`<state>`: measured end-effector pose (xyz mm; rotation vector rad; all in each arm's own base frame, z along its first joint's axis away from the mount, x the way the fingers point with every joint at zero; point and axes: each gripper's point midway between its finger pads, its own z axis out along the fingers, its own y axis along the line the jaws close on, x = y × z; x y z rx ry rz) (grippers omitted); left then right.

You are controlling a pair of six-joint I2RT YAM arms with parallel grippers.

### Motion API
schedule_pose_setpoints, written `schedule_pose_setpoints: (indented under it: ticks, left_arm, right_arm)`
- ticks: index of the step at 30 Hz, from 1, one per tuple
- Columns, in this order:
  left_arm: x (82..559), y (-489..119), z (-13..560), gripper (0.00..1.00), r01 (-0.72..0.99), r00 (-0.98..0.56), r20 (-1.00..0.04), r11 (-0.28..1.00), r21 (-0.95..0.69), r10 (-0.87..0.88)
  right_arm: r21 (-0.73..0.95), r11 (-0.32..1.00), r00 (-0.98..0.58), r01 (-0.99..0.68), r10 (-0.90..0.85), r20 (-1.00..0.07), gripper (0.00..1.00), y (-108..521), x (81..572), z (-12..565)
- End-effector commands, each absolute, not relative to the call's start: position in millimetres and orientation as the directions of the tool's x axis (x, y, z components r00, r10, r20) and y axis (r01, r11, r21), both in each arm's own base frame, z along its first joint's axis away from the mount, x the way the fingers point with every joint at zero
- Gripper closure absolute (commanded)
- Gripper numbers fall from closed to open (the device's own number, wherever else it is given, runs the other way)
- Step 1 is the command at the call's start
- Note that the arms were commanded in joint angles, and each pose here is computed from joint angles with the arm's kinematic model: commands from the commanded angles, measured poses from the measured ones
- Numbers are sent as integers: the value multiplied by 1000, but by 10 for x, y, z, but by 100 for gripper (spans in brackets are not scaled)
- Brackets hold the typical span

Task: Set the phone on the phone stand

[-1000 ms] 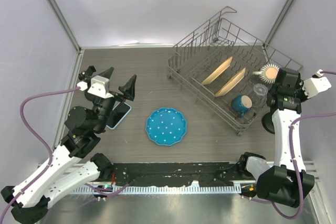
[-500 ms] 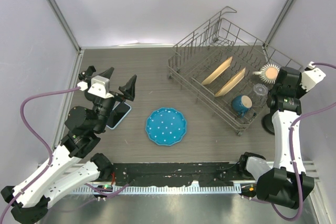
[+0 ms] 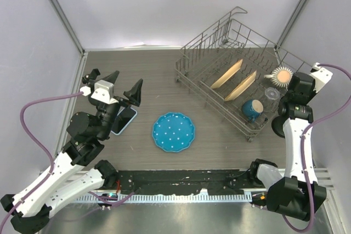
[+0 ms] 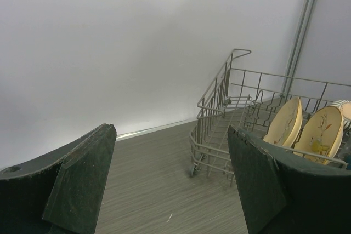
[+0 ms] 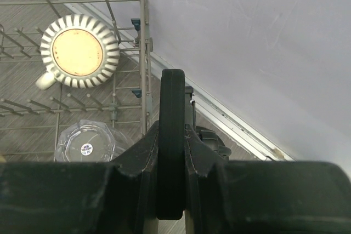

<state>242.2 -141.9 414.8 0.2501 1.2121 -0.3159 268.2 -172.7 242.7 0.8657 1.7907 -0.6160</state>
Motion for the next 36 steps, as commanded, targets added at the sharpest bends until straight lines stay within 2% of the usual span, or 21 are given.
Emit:
schedule_pose_setpoints:
  ticks: [1, 10, 13, 14, 19, 23, 29, 36]
  left_arm:
    - [2351, -1357, 4349, 13, 365, 362, -924, 931, 15, -127]
    - [2328, -1348, 4363, 13, 367, 368, -920, 930, 10, -135]
    - [2325, -1351, 4363, 13, 368, 368, -920, 930, 13, -133]
    - [2327, -1357, 4360, 13, 369, 367, -921, 929, 14, -132]
    - [2322, -1344, 4363, 11, 366, 371, -919, 931, 12, -134]
    - [2323, -1344, 4358, 11, 365, 370, -919, 931, 11, -134]
    - [2331, -1359, 4348, 7, 367, 367, -921, 930, 14, -131]
    - [2357, -1373, 4317, 3, 362, 360, -925, 932, 17, -123]
  right_arm:
    - [70, 615, -54, 785, 180, -982, 100, -1838, 2819, 3038]
    - [45, 595, -71, 803, 170, -983, 99, -1904, 2758, 2955]
    - [43, 595, -76, 802, 173, -982, 85, -1900, 2755, 2924]
    - [49, 594, -71, 803, 177, -982, 78, -1899, 2758, 2920]
    - [56, 590, -67, 806, 185, -980, 58, -1897, 2750, 2902]
    - [63, 564, -51, 823, 185, -981, 33, -1916, 2676, 2971]
    - [97, 546, -14, 832, 196, -981, 22, -1899, 2587, 3250]
    - [127, 554, 44, 823, 160, -986, 21, -1836, 2452, 3727]
